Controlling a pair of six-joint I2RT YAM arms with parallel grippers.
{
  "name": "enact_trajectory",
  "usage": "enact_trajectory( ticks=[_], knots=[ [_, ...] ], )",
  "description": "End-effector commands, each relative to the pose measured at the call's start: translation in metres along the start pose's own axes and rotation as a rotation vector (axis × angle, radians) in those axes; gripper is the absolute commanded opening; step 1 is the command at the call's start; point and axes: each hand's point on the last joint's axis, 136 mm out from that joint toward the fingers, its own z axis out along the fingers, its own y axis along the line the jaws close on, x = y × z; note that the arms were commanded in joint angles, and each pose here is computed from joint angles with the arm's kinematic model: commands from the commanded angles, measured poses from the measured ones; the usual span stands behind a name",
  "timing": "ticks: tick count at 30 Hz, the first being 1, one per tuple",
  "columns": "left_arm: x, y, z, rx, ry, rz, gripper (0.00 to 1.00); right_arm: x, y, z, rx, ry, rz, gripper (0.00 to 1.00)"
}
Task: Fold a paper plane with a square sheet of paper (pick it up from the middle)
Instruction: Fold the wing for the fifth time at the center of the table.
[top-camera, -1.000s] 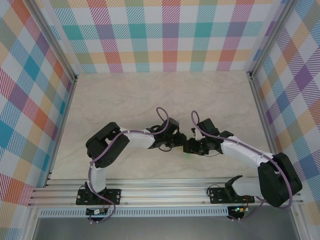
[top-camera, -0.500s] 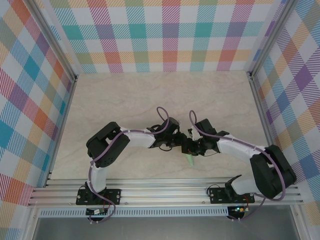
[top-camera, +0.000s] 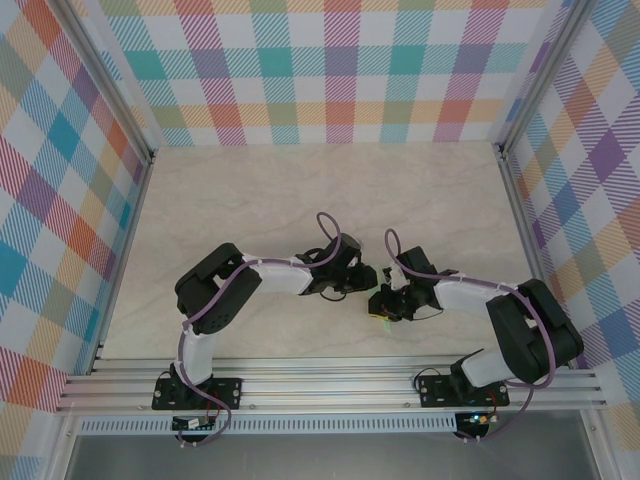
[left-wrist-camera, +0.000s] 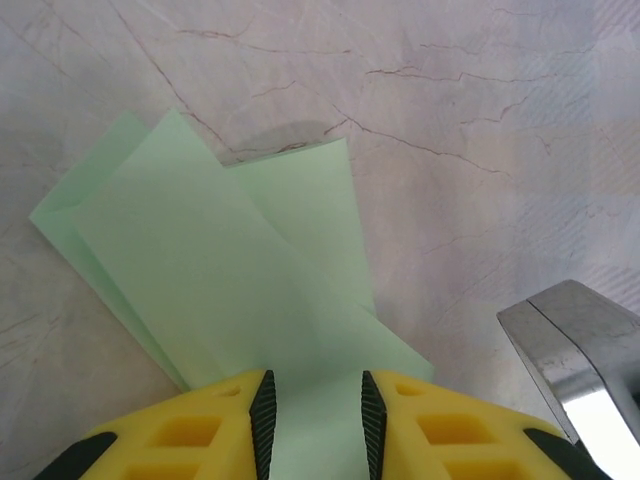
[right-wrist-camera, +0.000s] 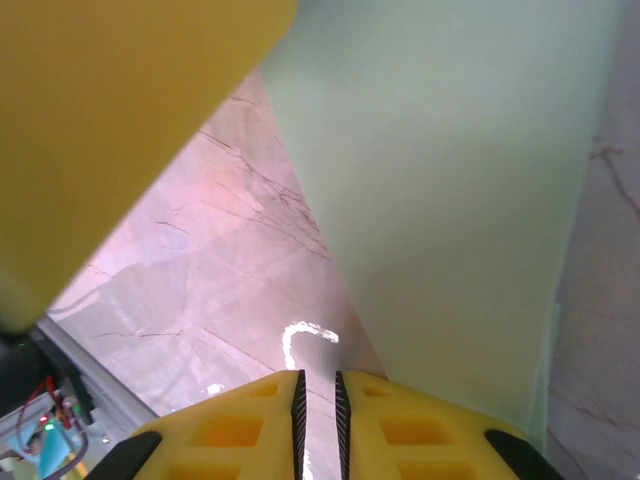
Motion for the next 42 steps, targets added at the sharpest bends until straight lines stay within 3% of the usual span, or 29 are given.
enact_trajectory(
  ticks=[1,12,25,42],
  knots=[
    [-0.004,-0.002,0.0,-0.002,0.005,0.021,0.33,0.012,-0.003,0.003,-0.051,0.039,0.045,0.21],
    [-0.024,-0.024,-0.008,0.07,-0.015,0.093,0.39,0.017,-0.02,0.001,-0.023,0.041,0.099,0.17],
    [-0.024,0.025,0.012,0.008,-0.021,0.051,0.37,0.019,-0.029,-0.002,0.026,0.05,0.115,0.1],
    [-0.062,0.052,0.005,-0.012,-0.039,0.064,0.38,0.024,-0.032,-0.004,0.039,0.057,0.102,0.07]
  ],
)
